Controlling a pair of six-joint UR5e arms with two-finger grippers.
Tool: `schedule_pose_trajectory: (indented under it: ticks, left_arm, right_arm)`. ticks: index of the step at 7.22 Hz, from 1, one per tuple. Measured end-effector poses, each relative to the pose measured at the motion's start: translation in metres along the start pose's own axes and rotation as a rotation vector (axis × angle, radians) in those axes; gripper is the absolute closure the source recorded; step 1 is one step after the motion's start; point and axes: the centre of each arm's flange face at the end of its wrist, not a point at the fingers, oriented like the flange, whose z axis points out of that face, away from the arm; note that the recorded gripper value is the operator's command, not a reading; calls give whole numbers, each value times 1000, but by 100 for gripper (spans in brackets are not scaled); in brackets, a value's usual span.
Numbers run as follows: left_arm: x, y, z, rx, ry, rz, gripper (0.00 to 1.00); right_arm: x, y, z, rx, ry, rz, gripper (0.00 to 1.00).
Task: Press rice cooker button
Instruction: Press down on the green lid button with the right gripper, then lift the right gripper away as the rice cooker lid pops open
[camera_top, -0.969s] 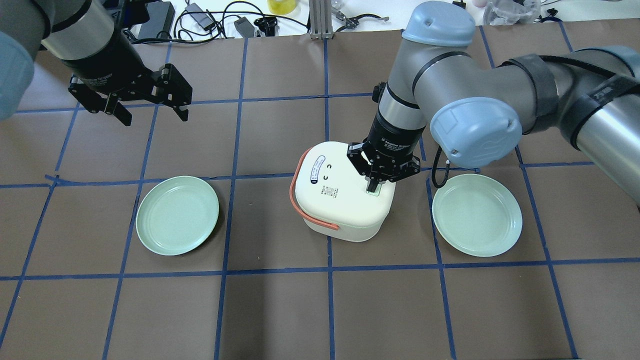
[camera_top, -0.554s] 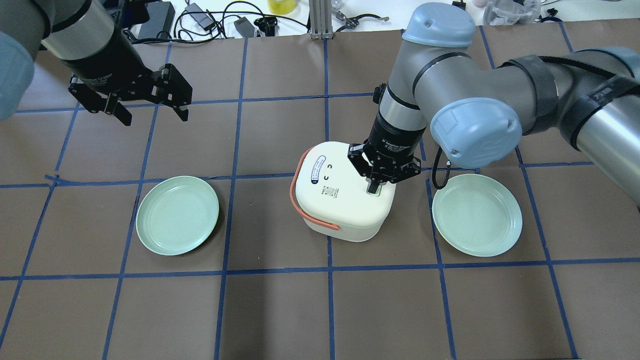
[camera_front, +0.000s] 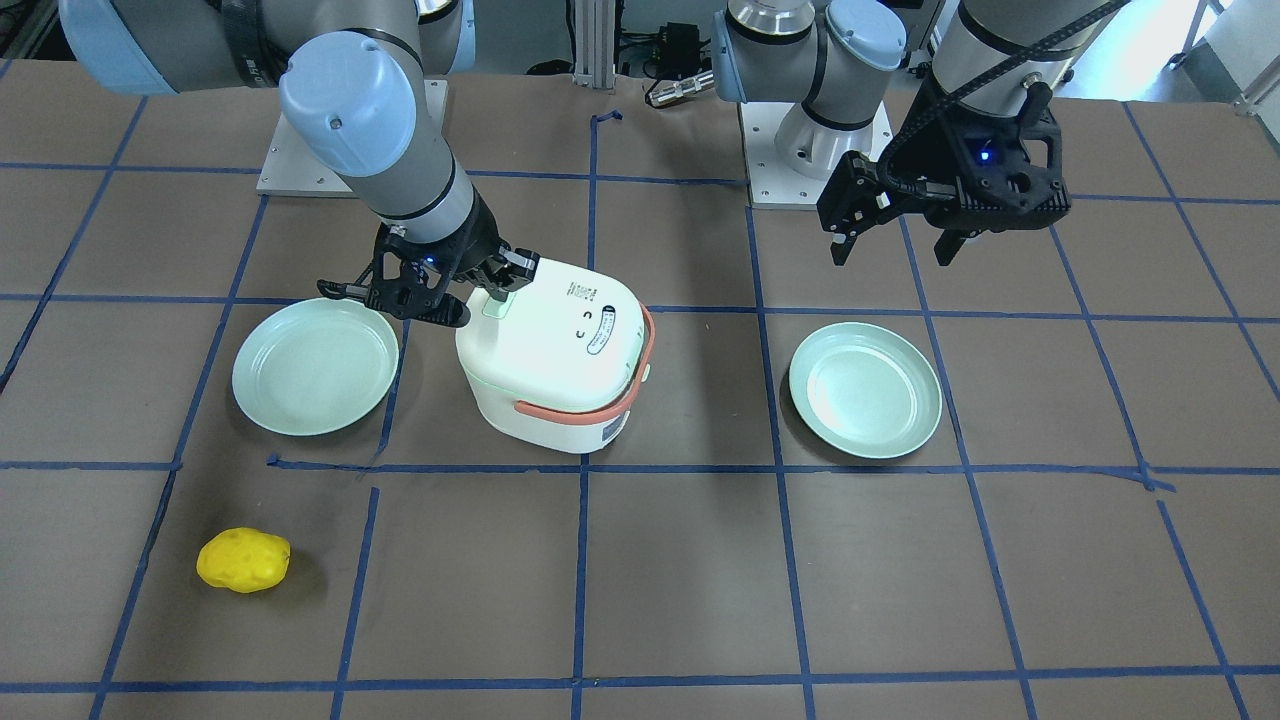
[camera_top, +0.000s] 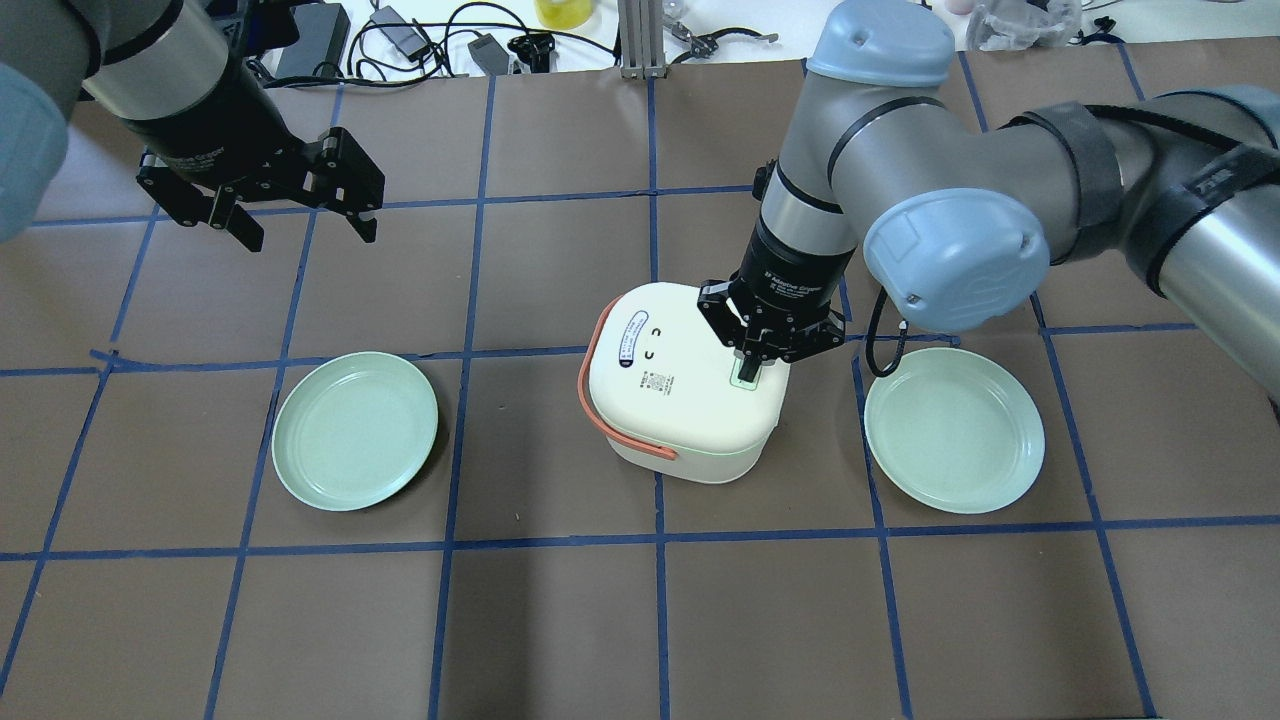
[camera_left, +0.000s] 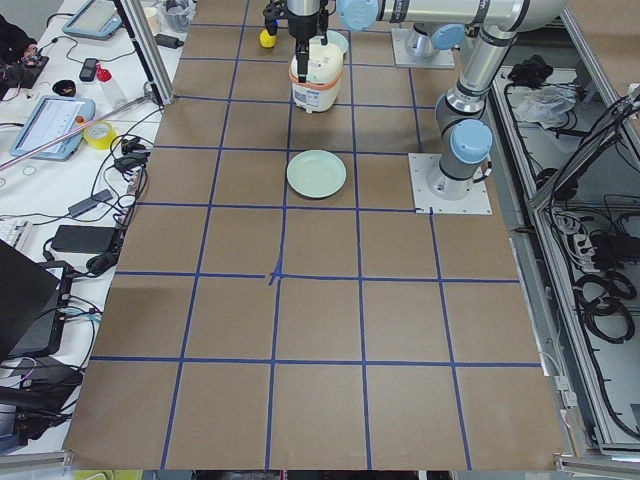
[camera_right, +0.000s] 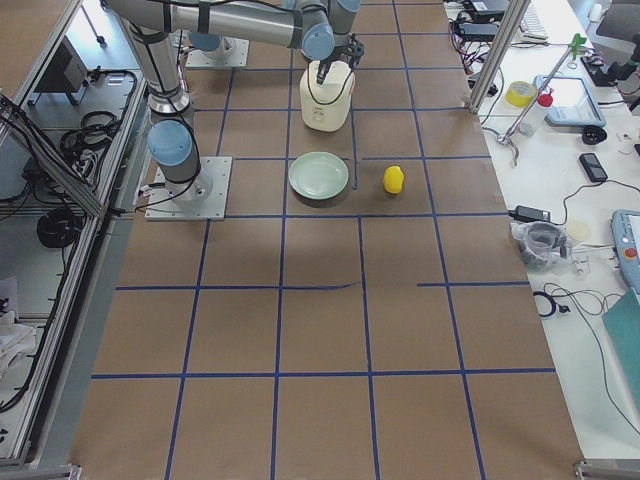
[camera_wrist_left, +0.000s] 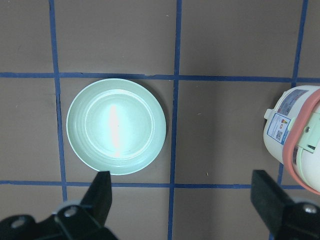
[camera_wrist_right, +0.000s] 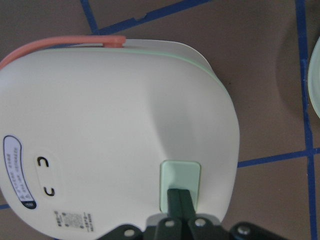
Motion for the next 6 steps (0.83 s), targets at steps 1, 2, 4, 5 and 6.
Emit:
schedule_pose_trajectory:
  ticks: [1, 2, 4, 5, 6]
  left_arm:
    - [0, 0, 0, 0, 0, 0, 0]
    - [0, 0, 0, 0, 0, -1, 0]
    - [0, 0, 0, 0, 0, 0, 0]
    - [0, 0, 0, 0, 0, 0, 0]
    - [0, 0, 0, 0, 0, 0, 0]
  right_arm:
    - [-2, 0, -8, 7, -7, 36, 100]
    - [-6, 1, -28, 11, -10, 88, 100]
    - [-9, 0, -81, 49, 20, 128, 77]
    - [-6, -3, -102, 98, 57, 105, 3]
    - [1, -9, -115, 130, 82, 62, 0]
